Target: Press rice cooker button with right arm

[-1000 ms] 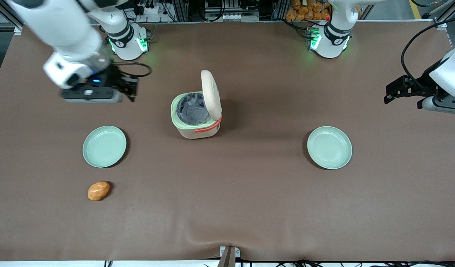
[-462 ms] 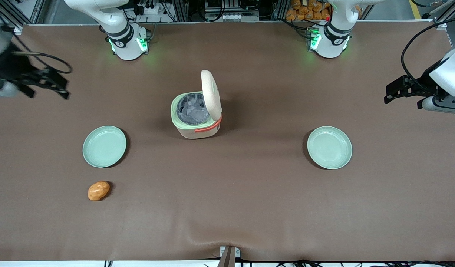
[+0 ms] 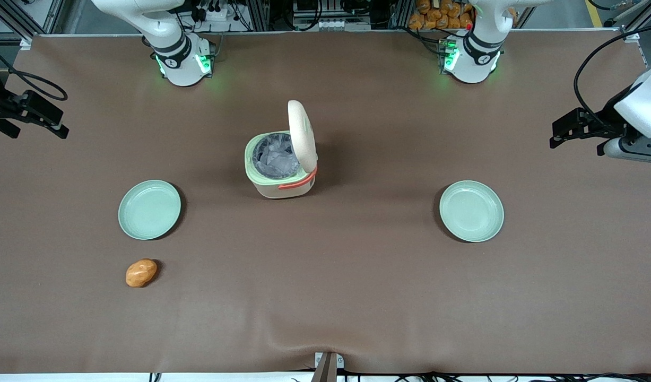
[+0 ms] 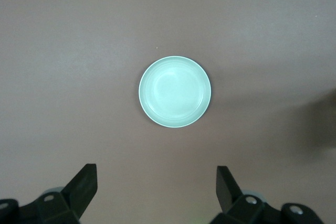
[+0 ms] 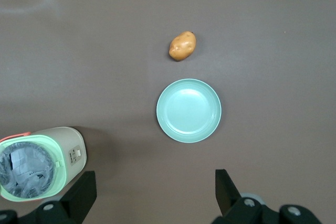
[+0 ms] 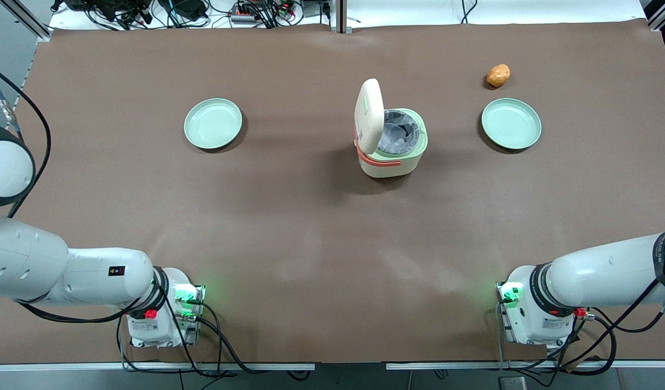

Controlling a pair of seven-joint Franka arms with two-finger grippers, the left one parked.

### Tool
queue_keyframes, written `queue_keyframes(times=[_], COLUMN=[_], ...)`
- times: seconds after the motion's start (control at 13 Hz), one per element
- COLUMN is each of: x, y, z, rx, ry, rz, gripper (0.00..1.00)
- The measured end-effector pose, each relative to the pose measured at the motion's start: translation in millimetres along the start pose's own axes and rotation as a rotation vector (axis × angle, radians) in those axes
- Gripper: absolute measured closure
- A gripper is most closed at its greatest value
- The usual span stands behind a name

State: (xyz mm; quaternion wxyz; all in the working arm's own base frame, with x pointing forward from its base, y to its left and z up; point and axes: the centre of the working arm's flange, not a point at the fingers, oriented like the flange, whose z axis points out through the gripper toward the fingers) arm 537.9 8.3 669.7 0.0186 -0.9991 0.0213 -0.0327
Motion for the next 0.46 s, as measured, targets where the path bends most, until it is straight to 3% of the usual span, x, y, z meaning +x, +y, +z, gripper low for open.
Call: queue_keyframes(times=[0.46], x=[-0.7], y=[8.6], z=[0.0], rx=[0.002], ry=[-0.008], rz=[-0.039], gripper=[0.0])
